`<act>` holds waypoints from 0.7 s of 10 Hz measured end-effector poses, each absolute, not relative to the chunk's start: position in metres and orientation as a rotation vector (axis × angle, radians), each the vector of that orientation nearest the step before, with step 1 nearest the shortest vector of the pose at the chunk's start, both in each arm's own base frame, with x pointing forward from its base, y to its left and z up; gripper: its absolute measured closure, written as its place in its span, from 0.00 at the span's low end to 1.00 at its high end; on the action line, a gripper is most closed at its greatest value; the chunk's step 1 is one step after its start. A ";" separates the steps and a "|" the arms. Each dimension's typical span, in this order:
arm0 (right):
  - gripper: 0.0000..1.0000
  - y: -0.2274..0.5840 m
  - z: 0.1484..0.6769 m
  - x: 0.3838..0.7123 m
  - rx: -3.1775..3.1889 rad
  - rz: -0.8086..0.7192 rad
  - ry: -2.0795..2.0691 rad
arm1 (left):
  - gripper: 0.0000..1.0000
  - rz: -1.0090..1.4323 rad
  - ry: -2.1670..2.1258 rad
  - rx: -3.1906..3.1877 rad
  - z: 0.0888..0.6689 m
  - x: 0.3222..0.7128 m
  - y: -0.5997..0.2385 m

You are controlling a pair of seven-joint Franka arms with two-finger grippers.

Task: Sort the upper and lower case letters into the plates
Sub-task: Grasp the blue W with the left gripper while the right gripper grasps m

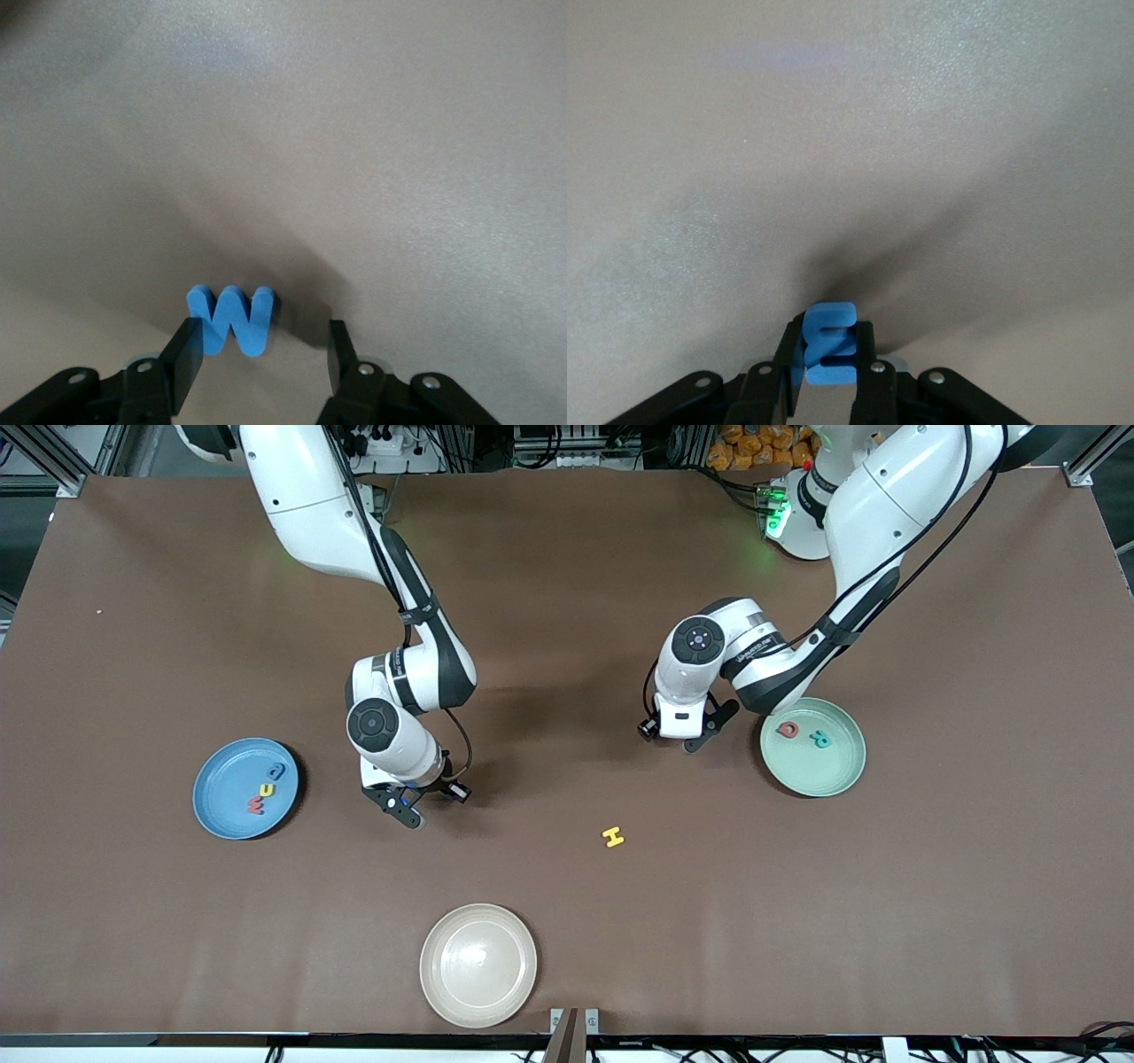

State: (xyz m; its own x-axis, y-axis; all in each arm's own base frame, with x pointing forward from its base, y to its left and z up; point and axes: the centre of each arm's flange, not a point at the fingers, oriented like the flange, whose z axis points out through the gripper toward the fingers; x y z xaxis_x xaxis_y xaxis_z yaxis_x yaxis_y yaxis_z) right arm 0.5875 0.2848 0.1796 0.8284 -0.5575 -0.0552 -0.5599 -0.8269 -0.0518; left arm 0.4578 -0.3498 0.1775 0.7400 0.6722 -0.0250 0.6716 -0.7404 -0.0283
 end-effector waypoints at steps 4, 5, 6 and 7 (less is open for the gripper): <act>0.73 0.222 0.202 0.608 -3.040 0.114 0.756 | 0.35 0.025 -1.121 -2.905 0.173 0.464 -0.335; 0.73 0.201 0.220 0.614 -3.052 0.137 0.722 | 0.35 0.025 -1.120 -2.906 0.174 0.464 -0.335; 0.73 0.181 0.237 0.619 -3.061 0.151 0.687 | 0.35 0.023 -1.122 -2.908 0.174 0.464 -0.335; 0.73 0.164 0.246 0.623 -3.070 0.150 0.658 | 0.35 0.021 -1.124 -2.909 0.175 0.465 -0.335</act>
State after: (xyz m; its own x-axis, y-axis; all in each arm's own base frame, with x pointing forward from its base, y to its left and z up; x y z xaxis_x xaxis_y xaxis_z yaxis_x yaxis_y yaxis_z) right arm 0.6225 0.1642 0.2464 0.9077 -0.4093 -0.0928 -0.4091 -0.9122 0.0215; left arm 0.4654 -0.3355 0.1750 0.7401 0.6724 -0.0042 0.6721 -0.7400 -0.0259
